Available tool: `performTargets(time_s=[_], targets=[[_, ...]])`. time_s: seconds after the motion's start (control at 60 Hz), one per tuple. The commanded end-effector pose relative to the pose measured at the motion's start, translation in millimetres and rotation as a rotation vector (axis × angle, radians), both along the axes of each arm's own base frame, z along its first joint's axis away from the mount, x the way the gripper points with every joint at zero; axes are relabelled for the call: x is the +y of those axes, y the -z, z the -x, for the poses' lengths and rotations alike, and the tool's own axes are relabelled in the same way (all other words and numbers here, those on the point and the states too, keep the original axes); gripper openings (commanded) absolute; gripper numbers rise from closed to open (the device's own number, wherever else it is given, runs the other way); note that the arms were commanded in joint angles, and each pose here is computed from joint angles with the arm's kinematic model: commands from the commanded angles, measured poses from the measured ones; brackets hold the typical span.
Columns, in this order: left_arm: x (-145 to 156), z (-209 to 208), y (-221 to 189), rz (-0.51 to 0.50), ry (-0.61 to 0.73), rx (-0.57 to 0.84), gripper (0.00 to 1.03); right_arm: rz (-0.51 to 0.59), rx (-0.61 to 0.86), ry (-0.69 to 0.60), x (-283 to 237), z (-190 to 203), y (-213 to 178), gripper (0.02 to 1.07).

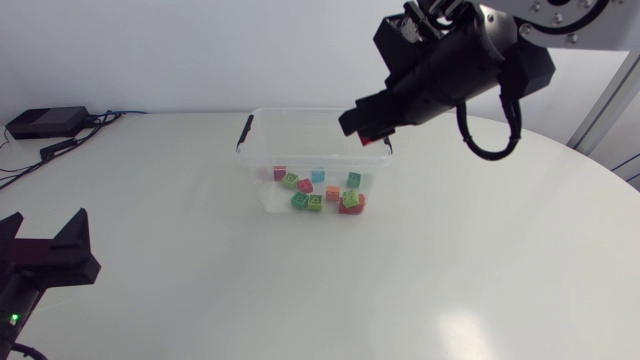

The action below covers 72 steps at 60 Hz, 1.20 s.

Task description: Pick up the duplo bricks and place them in the container

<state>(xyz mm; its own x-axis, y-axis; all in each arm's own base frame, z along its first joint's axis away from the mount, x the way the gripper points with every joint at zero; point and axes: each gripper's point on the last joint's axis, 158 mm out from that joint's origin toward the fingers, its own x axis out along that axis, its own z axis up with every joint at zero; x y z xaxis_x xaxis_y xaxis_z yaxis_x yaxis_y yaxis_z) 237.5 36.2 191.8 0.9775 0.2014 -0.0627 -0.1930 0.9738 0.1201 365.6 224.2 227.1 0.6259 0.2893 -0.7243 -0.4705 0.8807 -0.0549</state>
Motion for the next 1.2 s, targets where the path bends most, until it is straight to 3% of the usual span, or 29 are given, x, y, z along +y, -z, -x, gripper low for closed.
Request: performTargets(time_s=[0.0,0.167,0.217,0.317,0.383,0.4,0.45,0.617,0.783,1.183], targets=[[2.2,-2.9,8.9,0.000,-0.010,-0.013,0.99,-0.005,-0.057,-0.002,8.5,-21.3,-4.8,0.39],[2.1,-6.6,14.7,-0.001,-0.010,-0.032,0.99,-0.025,-0.193,0.018,33.7,-67.5,1.1,0.39],[2.0,-8.7,21.3,-0.009,-0.010,-0.034,0.99,-0.006,-0.227,0.030,48.3,-98.3,30.5,0.40],[2.4,-9.6,24.3,-0.006,-0.012,-0.036,0.99,0.003,-0.250,0.037,57.6,-117.4,52.8,0.42],[2.4,-10.2,26.5,-0.007,-0.012,-0.037,0.99,0.013,-0.243,0.041,60.1,-123.0,66.5,0.54],[2.4,-10.4,25.8,-0.005,-0.012,-0.042,0.99,0.026,-0.249,0.049,59.4,-125.9,72.8,0.75],[2.4,-10.7,25.0,-0.002,-0.012,-0.050,0.99,0.035,-0.249,0.057,57.5,-126.7,76.1,1.04],[4.6,-10.8,22.7,-0.003,-0.021,-0.067,0.99,0.009,-0.423,0.040,38.7,-110.5,19.7,1.03],[4.7,-10.8,22.7,-0.020,-0.020,-0.065,0.99,-0.006,-0.589,0.099,-14.7,-74.1,-36.2,1.03],[-3.8,-12.7,23.8,-0.030,0.021,-0.064,0.99,0.050,-0.727,0.279,-149.7,15.6,-46.9,1.02]])
